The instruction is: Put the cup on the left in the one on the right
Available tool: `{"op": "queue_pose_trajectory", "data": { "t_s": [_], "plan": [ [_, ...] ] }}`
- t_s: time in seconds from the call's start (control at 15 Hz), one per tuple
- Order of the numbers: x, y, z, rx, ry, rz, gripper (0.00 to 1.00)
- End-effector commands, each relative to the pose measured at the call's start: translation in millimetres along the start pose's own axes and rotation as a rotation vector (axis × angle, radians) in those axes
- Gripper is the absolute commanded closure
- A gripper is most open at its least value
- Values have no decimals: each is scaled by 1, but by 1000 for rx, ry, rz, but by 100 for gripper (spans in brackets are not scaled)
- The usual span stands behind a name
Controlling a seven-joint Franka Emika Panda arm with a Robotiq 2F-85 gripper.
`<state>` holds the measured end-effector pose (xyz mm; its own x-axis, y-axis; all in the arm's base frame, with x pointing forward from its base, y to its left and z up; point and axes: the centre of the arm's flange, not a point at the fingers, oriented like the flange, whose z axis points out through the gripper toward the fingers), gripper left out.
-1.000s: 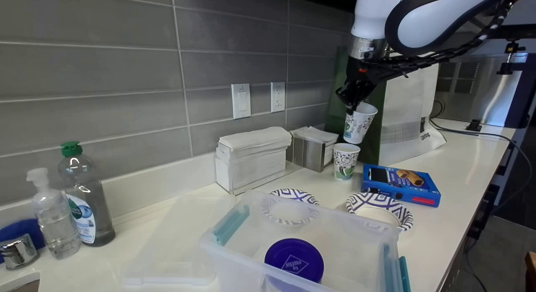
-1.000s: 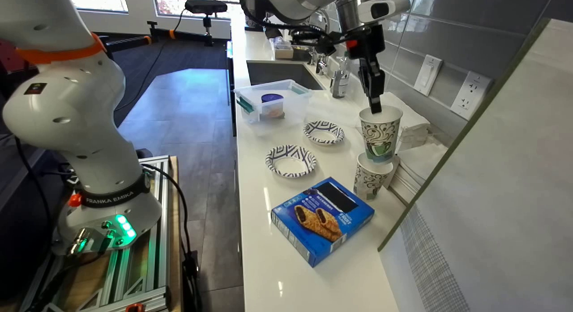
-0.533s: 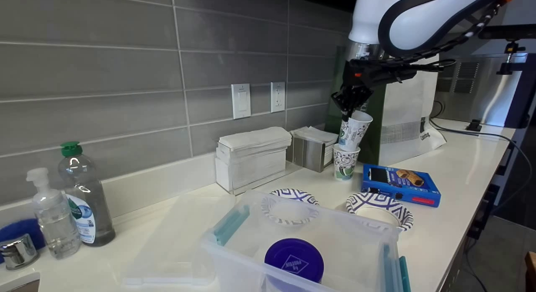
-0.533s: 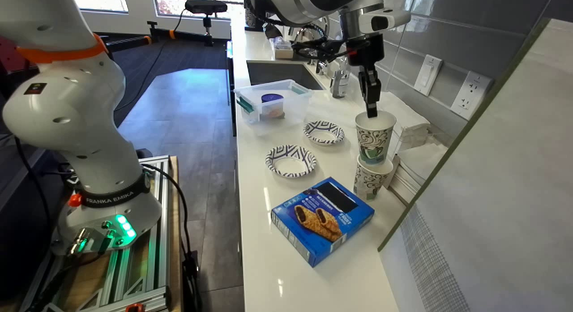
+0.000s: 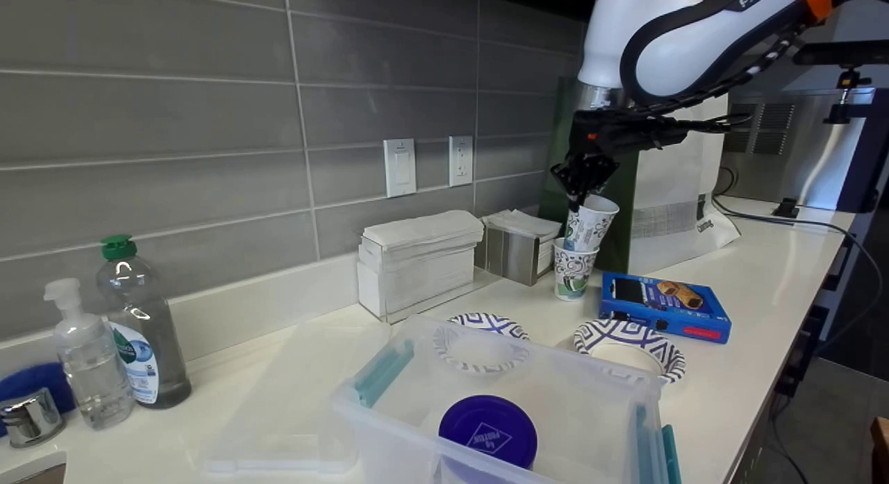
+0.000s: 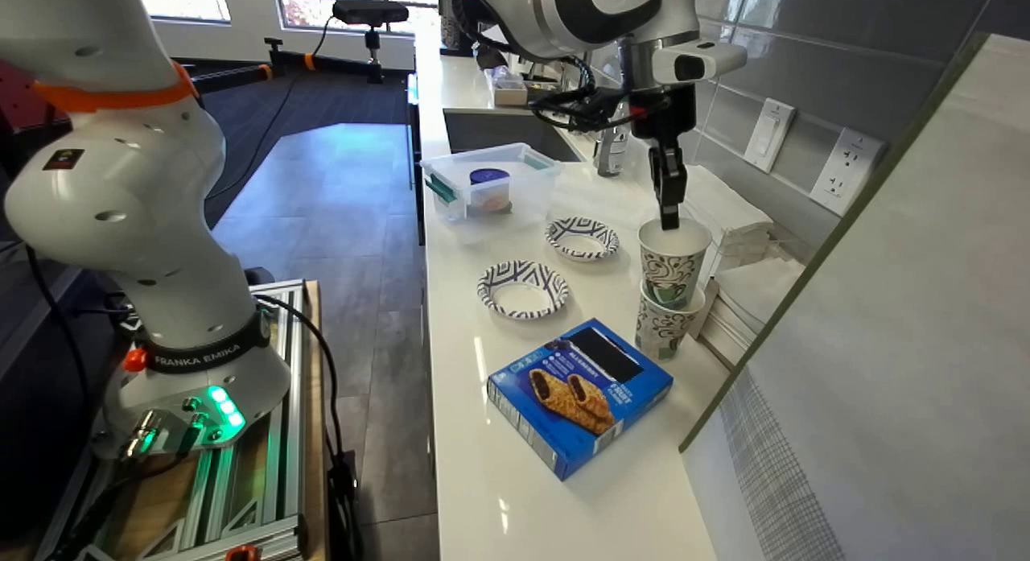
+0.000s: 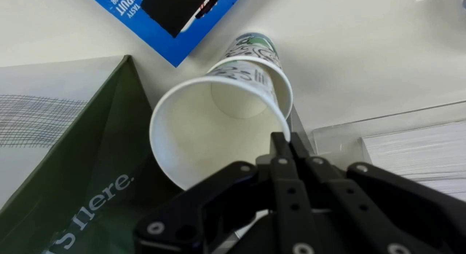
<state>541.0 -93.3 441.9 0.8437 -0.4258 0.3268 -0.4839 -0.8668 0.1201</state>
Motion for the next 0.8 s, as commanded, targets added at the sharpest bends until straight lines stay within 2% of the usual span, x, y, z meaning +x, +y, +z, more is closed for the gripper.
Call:
{"op": "queue_pose_trajectory", "data": {
  "t_s": [0.0, 0.73],
  "plan": [
    [7, 8, 15, 30, -16, 12, 99],
    [15, 17, 50, 108, -64, 34, 99]
  ]
}}
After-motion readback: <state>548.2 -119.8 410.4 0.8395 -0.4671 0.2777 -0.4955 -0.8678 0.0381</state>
